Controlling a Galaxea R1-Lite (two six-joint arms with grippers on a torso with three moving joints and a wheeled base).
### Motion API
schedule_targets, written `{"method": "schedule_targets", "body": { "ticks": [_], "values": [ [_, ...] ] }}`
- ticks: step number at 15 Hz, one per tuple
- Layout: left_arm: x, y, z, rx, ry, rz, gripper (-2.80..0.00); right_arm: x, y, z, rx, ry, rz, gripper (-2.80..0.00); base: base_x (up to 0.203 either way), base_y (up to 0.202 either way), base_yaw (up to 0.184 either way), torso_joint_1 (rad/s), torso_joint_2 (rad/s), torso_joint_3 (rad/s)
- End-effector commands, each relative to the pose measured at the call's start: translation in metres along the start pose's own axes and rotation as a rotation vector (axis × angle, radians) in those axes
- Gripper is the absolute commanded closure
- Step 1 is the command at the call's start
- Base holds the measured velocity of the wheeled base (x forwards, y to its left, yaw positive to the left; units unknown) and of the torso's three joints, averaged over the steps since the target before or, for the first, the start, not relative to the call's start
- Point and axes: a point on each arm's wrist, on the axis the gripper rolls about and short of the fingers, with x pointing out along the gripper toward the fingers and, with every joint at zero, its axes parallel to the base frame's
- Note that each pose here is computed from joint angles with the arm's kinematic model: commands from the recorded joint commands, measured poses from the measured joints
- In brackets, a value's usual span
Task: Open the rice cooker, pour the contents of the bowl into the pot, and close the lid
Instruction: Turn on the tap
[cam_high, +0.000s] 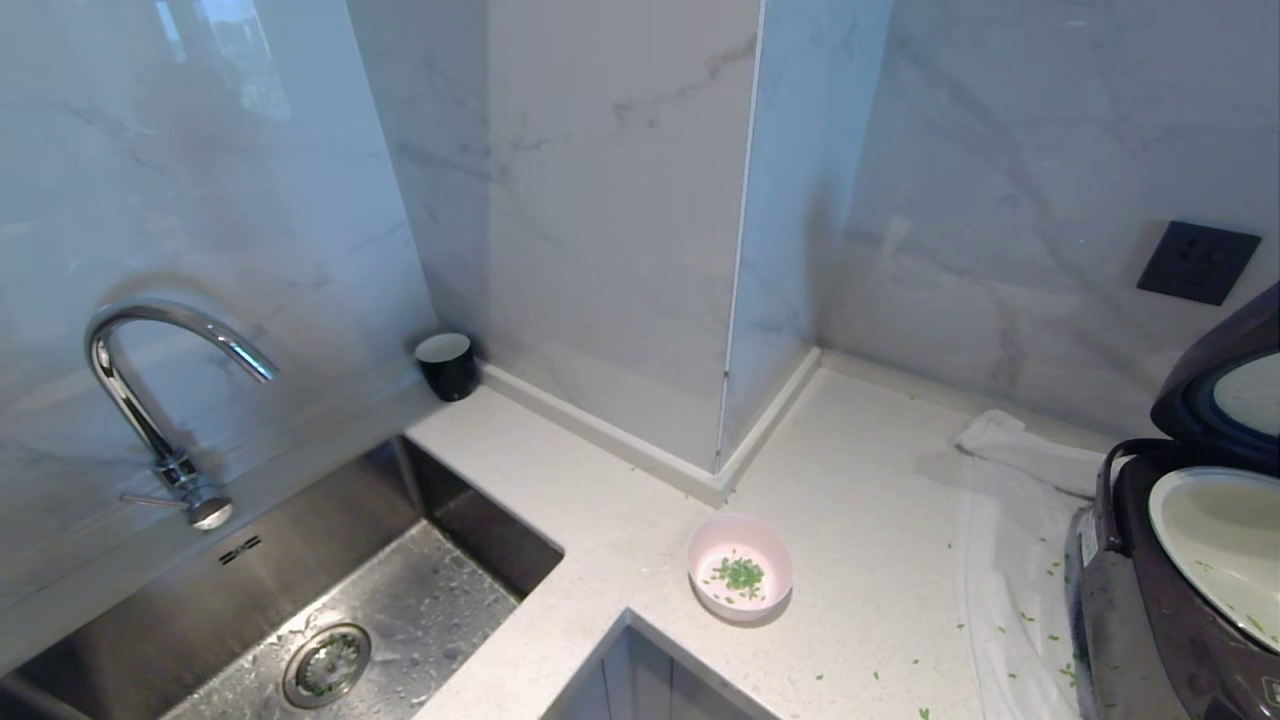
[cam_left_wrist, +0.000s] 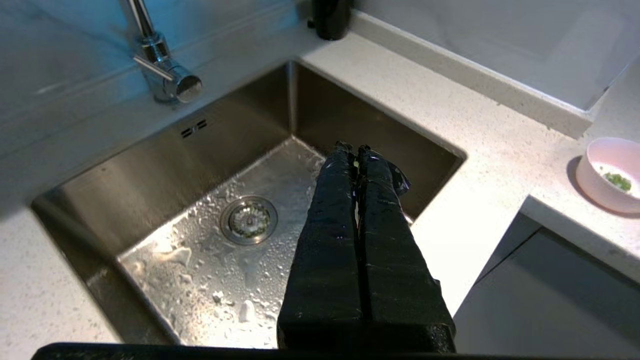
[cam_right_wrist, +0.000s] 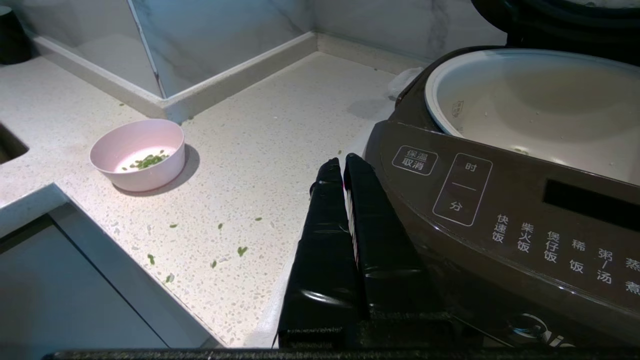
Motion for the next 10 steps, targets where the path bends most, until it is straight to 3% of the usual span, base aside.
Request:
{"method": "schedule_targets", "body": {
  "ticks": [1, 3, 6, 10],
  "values": [
    [0.025, -0.002, 0.026, -0.011, 0.140, 0.030, 0.00, 0.000, 0.000, 0.000, 0.000, 0.000, 0.001, 0.00, 0.000, 0.000, 0.000, 0.000, 0.00, 0.000],
    [0.048, -0.002, 0.045, -0.038, 0.228, 0.068, 0.00, 0.000, 0.000, 0.000, 0.000, 0.000, 0.001, 0.00, 0.000, 0.000, 0.000, 0.000, 0.00, 0.000],
    [0.095, 0.003, 0.058, -0.138, 0.397, 0.161, 0.00, 0.000, 0.000, 0.000, 0.000, 0.000, 0.001, 0.00, 0.000, 0.000, 0.000, 0.000, 0.00, 0.000],
    [0.168, 0.015, 0.040, -0.316, 0.648, 0.349, 0.00, 0.000, 0.000, 0.000, 0.000, 0.000, 0.001, 0.00, 0.000, 0.000, 0.000, 0.000, 0.00, 0.000]
  ]
}}
